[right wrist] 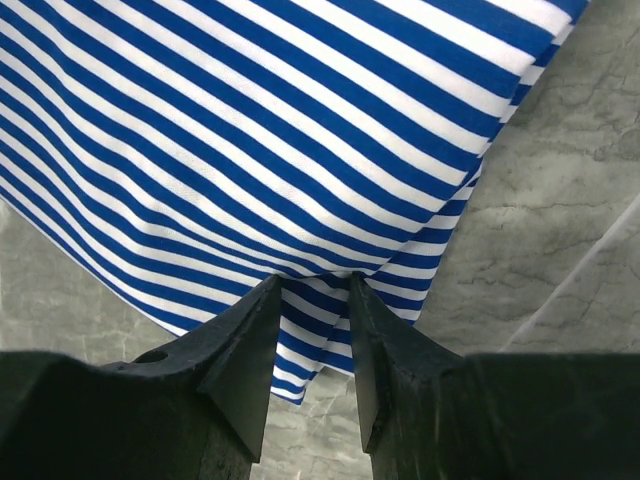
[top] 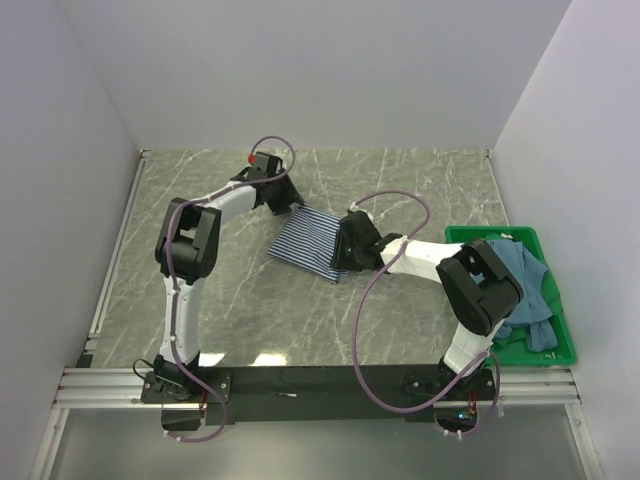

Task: Fold and stack the tank tops
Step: Neatly place the folded tank top to the corner

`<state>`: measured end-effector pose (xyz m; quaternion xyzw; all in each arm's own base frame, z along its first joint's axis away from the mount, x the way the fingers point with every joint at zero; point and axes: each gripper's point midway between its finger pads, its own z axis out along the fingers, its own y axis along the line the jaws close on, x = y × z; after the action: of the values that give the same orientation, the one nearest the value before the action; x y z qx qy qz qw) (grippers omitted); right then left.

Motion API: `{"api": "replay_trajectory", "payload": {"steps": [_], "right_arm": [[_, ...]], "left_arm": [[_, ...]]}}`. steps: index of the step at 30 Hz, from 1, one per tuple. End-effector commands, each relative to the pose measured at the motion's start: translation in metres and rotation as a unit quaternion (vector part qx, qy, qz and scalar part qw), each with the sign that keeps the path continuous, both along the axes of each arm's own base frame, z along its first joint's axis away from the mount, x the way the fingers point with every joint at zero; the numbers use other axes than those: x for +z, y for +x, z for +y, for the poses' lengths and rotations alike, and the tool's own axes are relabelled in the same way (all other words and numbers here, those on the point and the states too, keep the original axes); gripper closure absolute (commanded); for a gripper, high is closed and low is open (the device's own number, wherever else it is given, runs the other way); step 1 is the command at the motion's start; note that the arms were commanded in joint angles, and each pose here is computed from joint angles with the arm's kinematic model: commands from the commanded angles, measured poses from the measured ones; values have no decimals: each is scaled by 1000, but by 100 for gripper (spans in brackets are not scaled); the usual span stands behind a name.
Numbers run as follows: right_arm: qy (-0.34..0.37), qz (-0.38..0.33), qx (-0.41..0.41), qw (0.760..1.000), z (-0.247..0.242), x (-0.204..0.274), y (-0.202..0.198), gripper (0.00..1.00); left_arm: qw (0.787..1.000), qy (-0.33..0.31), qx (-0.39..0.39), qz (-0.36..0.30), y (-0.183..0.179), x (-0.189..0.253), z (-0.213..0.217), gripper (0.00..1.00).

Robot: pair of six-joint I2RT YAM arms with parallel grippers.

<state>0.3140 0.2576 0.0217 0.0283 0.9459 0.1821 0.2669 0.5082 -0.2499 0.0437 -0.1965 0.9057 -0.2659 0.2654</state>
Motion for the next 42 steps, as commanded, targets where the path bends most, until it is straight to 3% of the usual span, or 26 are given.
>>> {"api": "replay_trajectory", "payload": {"steps": [1, 5, 7, 10, 16, 21, 30, 42], "right_arm": [[-53, 35, 12, 998, -24, -20, -22, 59], [-41, 28, 26, 998, -21, -8, -17, 58], [-37, 20, 29, 999, -20, 2, -13, 57], [-16, 11, 37, 999, -18, 19, -8, 54], [28, -17, 39, 999, -21, 60, -2, 49], [61, -45, 36, 996, -25, 91, -1, 48], [93, -64, 43, 993, -34, 108, -9, 48], [113, -69, 44, 990, -42, 113, -8, 48]], "left_arm": [[998, 8, 36, -44, 12, 52, 30, 45], [998, 41, 31, -46, -14, 73, 51, 36], [998, 49, 20, -17, -40, 55, 59, 32], [999, 18, -34, -13, -69, 53, 57, 21], [994, 15, -101, 45, -107, 21, 60, 21], [989, 39, -127, 66, -110, 0, 64, 21], [978, 33, -180, 100, -123, -31, 56, 24], [965, 91, -204, 138, -137, -64, 49, 27]]}}
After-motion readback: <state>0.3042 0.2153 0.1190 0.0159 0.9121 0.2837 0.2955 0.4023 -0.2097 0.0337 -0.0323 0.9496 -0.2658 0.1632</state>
